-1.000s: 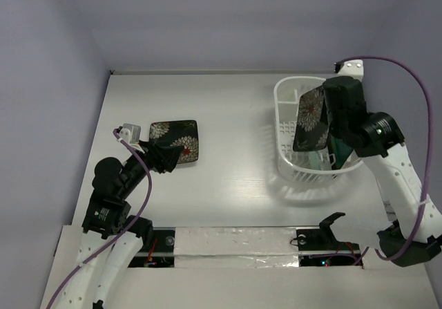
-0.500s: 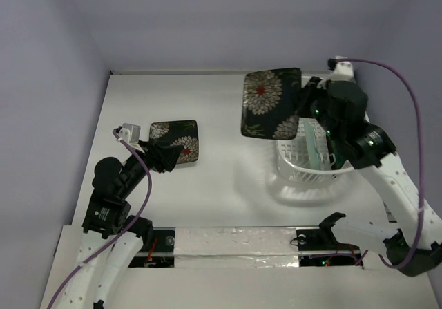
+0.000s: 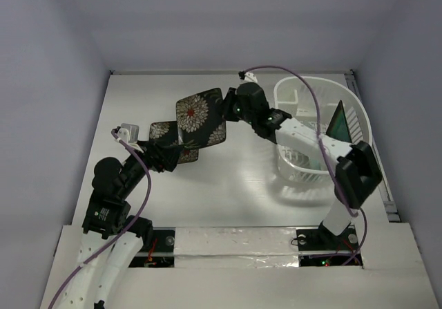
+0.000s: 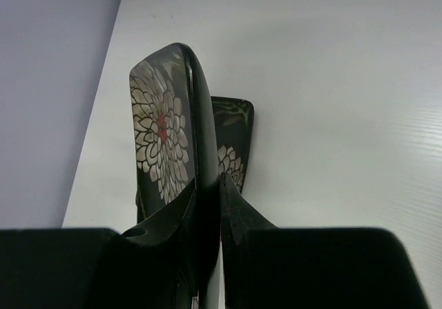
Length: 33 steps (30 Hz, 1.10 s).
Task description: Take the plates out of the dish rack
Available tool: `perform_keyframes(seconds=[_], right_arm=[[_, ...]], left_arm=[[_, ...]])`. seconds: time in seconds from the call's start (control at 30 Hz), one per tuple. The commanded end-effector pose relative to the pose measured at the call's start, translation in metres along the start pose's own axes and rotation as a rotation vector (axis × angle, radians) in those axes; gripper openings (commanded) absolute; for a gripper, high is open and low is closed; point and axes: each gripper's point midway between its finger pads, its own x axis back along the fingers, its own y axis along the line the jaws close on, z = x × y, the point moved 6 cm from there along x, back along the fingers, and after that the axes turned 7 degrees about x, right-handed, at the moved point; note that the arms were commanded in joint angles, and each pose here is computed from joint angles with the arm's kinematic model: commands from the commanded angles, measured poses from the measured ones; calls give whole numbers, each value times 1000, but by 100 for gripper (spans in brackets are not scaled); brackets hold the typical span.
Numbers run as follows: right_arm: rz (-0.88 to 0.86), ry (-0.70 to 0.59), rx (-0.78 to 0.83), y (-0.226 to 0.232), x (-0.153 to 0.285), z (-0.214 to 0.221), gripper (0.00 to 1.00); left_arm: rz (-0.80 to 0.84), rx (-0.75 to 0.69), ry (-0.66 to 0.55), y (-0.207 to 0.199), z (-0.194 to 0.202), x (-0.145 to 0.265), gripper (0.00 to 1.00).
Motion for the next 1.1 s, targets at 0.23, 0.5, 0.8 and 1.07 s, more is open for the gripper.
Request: perform_keyframes(seconds=[0.23,0.5,0.8,1.07], right_arm=[[-311,-185,-370,62,-59,-21,0],[-322,-92,-419,69,-96,22,0],[-307,16,-408,72,-113,61,1],[-295,68,-399,76,-125,83,10]], left_arm=[[29,-20,-45,-7,-11,2,72],[25,-17,-41,-6,-10,1,71],[26,-15,-40,-6,-10,1,71],[27,-16,-41,-6,-10,1,71]])
